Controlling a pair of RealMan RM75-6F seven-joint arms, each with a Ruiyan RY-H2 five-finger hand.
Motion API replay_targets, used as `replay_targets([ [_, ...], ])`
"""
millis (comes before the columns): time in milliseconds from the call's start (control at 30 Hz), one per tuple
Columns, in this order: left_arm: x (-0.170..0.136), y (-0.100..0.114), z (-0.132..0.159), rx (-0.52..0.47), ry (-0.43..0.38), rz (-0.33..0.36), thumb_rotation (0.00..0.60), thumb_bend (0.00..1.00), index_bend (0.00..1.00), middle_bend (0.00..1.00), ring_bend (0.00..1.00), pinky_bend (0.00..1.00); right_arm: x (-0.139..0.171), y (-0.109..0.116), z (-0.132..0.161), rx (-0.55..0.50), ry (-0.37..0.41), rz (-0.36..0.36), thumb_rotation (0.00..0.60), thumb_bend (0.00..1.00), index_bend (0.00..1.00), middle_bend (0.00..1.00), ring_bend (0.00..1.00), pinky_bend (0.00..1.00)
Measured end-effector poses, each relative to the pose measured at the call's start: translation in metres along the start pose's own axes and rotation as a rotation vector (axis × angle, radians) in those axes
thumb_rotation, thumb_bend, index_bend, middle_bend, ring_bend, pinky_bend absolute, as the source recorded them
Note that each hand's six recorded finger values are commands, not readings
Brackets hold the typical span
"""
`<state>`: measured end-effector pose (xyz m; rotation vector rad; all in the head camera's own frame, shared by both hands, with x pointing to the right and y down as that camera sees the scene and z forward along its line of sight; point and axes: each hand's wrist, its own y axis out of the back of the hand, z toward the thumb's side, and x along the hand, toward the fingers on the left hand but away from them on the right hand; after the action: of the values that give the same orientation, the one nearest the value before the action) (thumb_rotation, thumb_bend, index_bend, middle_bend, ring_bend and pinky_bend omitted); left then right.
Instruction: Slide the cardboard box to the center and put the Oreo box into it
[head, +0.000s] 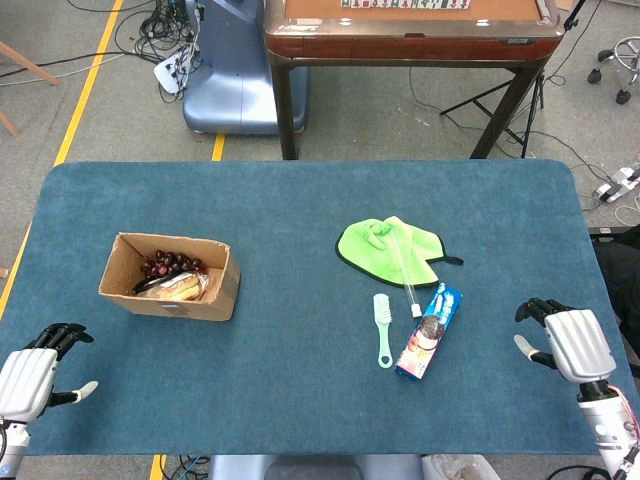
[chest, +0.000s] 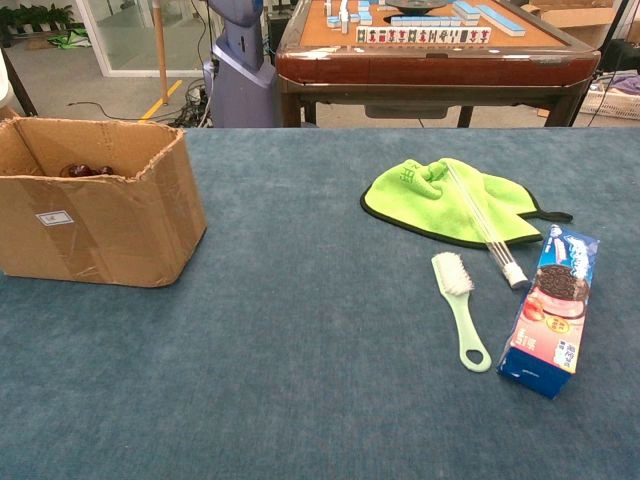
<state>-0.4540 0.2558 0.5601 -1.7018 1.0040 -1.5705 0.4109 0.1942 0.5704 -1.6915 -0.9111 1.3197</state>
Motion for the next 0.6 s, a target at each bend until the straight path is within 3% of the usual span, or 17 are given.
replay_targets([
  [367,0.006,0.0,-0.016,0.002,0.066,0.0,0.6,0.02,0.34,0.26,0.18,0.39,-0.005,0.0,0.003,-0.007,0.017,0.006,0.6,0.23,0.52,0.49,0.51,0.73],
  [600,0.01,0.004,-0.027,-0.026,0.123,0.017,0.6,0.02,0.16,0.26,0.18,0.39,-0.007,0.003,0.001,-0.017,0.013,0.0,0.6,0.23,0.52,0.49,0.51,0.73],
])
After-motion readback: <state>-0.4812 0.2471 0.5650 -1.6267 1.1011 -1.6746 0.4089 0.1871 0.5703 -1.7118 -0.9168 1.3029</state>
